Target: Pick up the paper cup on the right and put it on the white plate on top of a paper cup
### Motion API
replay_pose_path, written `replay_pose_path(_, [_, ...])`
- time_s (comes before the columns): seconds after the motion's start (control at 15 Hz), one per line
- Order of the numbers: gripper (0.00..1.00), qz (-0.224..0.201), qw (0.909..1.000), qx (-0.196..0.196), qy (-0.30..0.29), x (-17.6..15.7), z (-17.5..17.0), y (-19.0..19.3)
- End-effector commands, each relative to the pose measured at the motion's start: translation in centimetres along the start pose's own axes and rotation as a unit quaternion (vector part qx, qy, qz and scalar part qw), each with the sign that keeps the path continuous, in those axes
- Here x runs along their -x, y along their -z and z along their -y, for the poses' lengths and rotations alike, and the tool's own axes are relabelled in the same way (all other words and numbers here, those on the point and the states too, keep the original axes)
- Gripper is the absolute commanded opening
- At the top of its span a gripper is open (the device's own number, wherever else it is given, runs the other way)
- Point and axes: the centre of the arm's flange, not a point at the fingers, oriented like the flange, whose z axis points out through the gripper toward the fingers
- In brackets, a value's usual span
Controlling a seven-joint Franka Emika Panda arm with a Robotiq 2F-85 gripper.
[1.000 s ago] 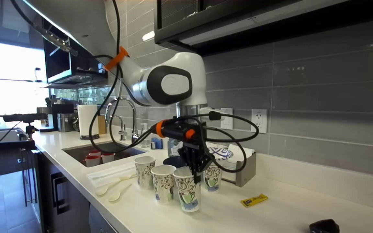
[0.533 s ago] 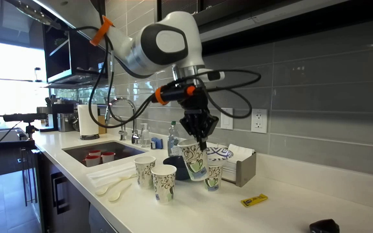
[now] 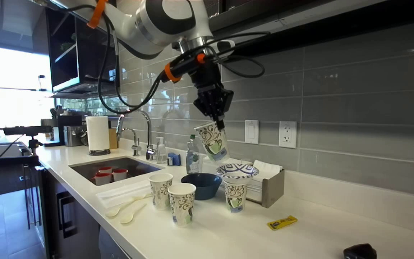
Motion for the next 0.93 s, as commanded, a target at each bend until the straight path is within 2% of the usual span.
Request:
replay_pose_path(0.0, [0.01,0.006,1.0000,0.002,-0.003,-3.5,3.0,0.5])
replay_pose_path(0.33, [0.01,0.006,0.9999,-0.008,-0.003,-7.9,5.3,-1.4])
replay_pose_path(0.87, [0.01,0.018,0.9983,-0.004,-0.056,-12.7,3.2,-6.1])
